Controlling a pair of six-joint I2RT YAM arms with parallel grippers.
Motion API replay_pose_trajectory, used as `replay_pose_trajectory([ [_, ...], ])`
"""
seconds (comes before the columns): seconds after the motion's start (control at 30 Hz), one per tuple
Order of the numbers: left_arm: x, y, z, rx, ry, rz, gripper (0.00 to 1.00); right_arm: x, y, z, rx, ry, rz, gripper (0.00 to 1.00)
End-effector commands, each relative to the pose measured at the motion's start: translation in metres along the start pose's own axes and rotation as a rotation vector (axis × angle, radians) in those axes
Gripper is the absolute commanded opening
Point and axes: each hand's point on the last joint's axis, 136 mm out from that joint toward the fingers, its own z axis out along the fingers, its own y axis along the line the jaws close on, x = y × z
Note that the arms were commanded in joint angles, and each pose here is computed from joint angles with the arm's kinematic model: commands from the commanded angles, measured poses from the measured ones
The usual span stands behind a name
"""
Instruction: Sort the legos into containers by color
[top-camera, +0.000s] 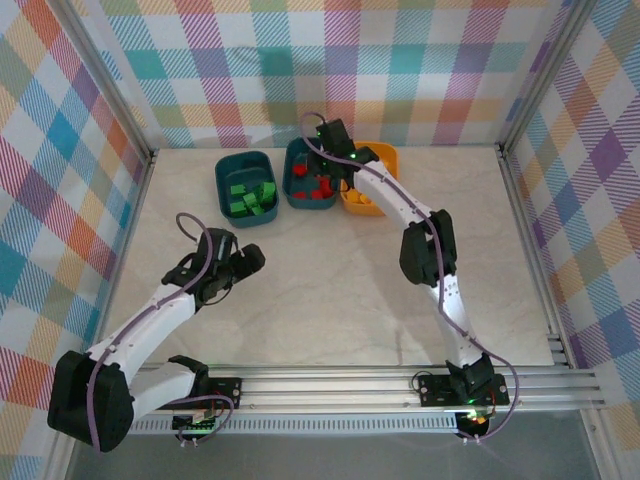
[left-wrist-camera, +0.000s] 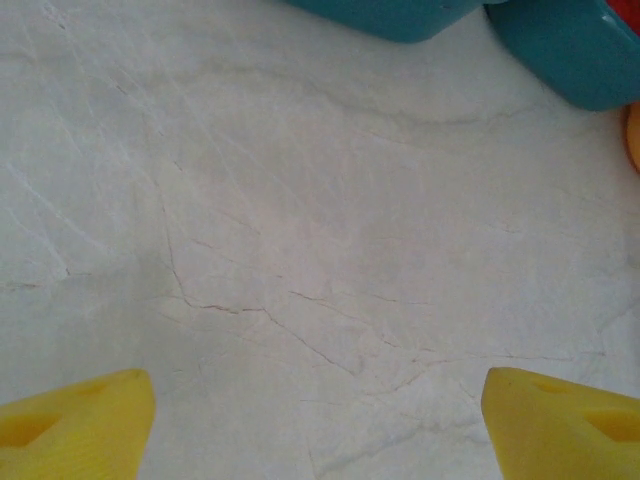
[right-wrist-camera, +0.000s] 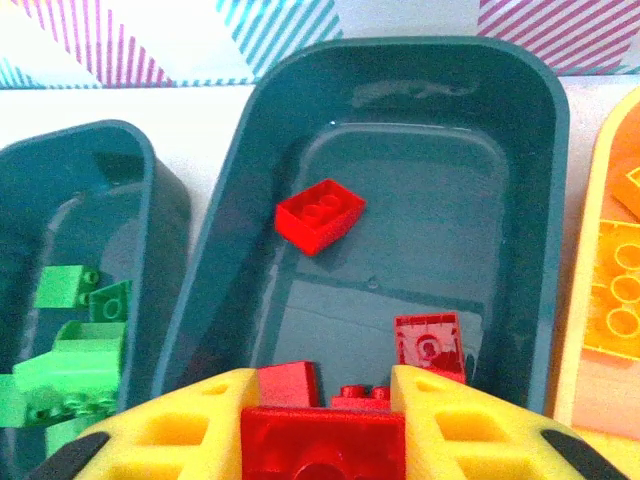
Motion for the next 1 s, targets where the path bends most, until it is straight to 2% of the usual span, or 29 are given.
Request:
replay_pose_trajectory([
  [0.0,-0.001,0.004,-0.007,-0.006,-0.003,-0.013,0.86,0.018,0.01,0.013,-0.043,0.081,-0.068,0.36],
  [0.03,-0.001,0.004,-0.007,-0.004,0.0,-0.011,0.85,0.014,0.009,0.014,-0.045,0.075,-0.075,0.49],
  [0.07,-0.002,0.002,-0.009,0.003,-0.001,-0.01,0.85,0.011,0.005,0.014,-0.03,0.075,-0.075,0.68],
  [0.1,-0.002,0.001,-0.009,0.006,0.002,-0.008,0.85,0.011,0.002,0.014,-0.017,0.078,-0.078,0.73],
  [0.17,-0.001,-0.001,-0.009,0.018,0.003,-0.008,0.86,0.005,-0.007,0.009,0.012,0.069,-0.083,0.74],
  [0.27,-0.001,0.0,-0.007,0.017,0.005,-0.014,0.86,-0.006,-0.022,-0.004,0.084,0.03,-0.082,0.71],
  [0.33,0.0,-0.001,-0.005,0.019,0.01,-0.016,0.86,-0.009,-0.038,-0.012,0.137,0.007,-0.069,0.64],
  [0.43,0.001,-0.001,-0.004,0.022,0.011,-0.02,0.86,-0.004,-0.07,-0.019,0.196,0.004,-0.01,0.38],
  [0.5,0.002,-0.001,-0.003,0.024,0.013,-0.019,0.86,0.003,-0.091,-0.02,0.209,0.028,0.03,0.31],
  [0.8,0.004,-0.002,0.005,0.024,0.034,-0.033,0.86,0.04,-0.151,-0.009,0.268,0.143,0.105,0.28],
  [0.97,0.006,0.0,0.008,0.013,0.041,-0.041,0.86,0.047,-0.168,-0.004,0.266,0.173,0.132,0.28],
])
